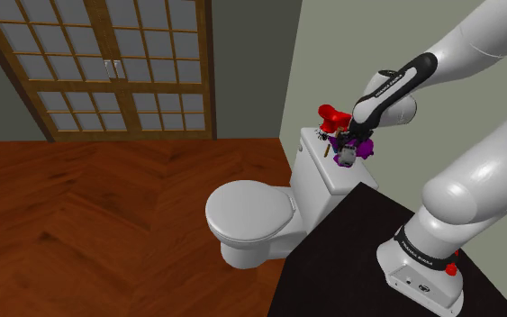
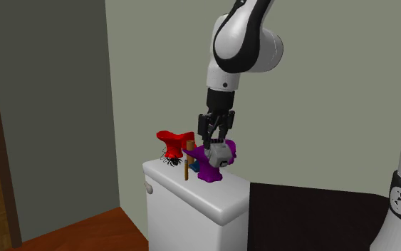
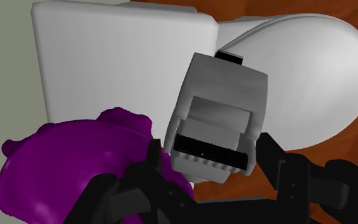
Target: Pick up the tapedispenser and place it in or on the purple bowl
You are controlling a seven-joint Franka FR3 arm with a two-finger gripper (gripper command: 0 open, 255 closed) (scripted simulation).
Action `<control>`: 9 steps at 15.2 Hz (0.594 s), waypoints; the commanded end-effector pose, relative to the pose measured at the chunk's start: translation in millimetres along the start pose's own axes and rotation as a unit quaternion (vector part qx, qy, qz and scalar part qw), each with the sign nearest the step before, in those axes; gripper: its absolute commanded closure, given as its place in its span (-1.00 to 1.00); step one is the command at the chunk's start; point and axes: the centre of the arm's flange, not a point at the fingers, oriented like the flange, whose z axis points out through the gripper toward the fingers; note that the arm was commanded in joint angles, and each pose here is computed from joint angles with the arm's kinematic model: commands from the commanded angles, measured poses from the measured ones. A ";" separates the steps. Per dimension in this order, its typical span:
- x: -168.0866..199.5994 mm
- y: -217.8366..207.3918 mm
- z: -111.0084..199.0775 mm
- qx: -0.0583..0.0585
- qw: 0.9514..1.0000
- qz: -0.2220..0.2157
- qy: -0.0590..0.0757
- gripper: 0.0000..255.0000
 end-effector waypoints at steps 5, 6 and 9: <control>5.7 0.9 -32.0 0.000 1.000 0.000 0.000 1.00; 6.6 1.1 -37.2 0.000 1.000 0.000 0.000 1.00; 9.4 1.8 -52.8 0.000 1.000 0.000 0.000 1.00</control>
